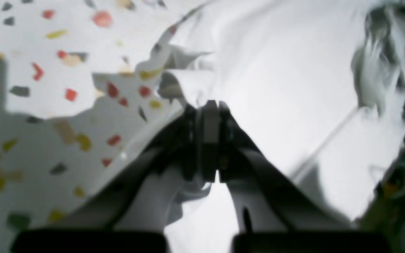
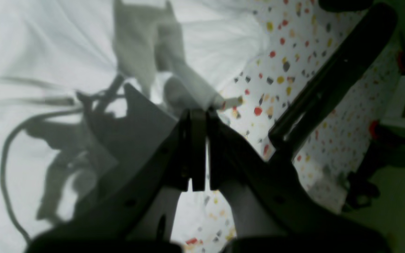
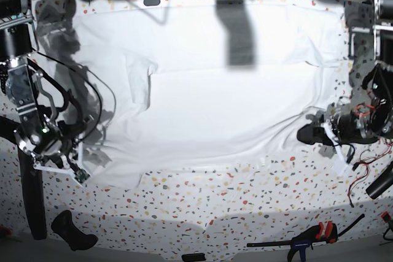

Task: Fold the T-shirt properly
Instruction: 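Lift the side edges and fold them inward toward the shirt center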

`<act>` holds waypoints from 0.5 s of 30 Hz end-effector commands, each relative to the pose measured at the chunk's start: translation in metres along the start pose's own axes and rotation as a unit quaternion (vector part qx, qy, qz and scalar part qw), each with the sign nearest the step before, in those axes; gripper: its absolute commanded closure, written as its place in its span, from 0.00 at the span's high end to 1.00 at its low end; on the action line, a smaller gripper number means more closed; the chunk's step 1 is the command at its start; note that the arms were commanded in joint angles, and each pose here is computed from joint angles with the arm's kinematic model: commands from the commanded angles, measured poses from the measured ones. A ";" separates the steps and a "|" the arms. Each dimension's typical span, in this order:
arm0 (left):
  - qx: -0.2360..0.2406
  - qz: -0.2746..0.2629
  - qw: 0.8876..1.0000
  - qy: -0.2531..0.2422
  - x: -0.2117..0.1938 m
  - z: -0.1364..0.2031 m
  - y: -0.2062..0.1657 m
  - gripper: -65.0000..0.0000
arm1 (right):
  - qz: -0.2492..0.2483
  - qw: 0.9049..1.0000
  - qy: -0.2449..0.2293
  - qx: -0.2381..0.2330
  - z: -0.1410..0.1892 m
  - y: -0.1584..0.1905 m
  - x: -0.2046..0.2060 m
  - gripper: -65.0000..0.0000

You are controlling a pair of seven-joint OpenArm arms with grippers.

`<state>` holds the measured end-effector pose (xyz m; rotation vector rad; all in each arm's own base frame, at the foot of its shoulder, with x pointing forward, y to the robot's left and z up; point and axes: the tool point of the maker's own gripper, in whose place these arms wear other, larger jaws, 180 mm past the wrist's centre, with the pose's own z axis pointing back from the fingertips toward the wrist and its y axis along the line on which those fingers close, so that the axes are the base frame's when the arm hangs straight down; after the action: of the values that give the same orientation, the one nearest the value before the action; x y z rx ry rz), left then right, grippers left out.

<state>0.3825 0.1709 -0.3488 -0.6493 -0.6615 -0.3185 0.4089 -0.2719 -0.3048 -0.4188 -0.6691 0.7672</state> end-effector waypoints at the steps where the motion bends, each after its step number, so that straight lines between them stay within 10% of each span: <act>1: 0.009 -0.028 0.999 -0.035 0.027 0.017 0.001 0.00 | 0.004 1.000 -0.012 -0.028 0.010 -0.023 0.007 0.00; 15: 0.056 -0.046 0.995 -0.073 0.006 0.074 -0.001 0.00 | 0.036 0.998 -0.025 -0.041 0.042 -0.013 0.016 0.00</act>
<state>0.3426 0.2120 -0.3190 -0.5447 -0.7854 -0.3034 0.3882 -0.2568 -0.2794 -0.4609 -0.7028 0.8310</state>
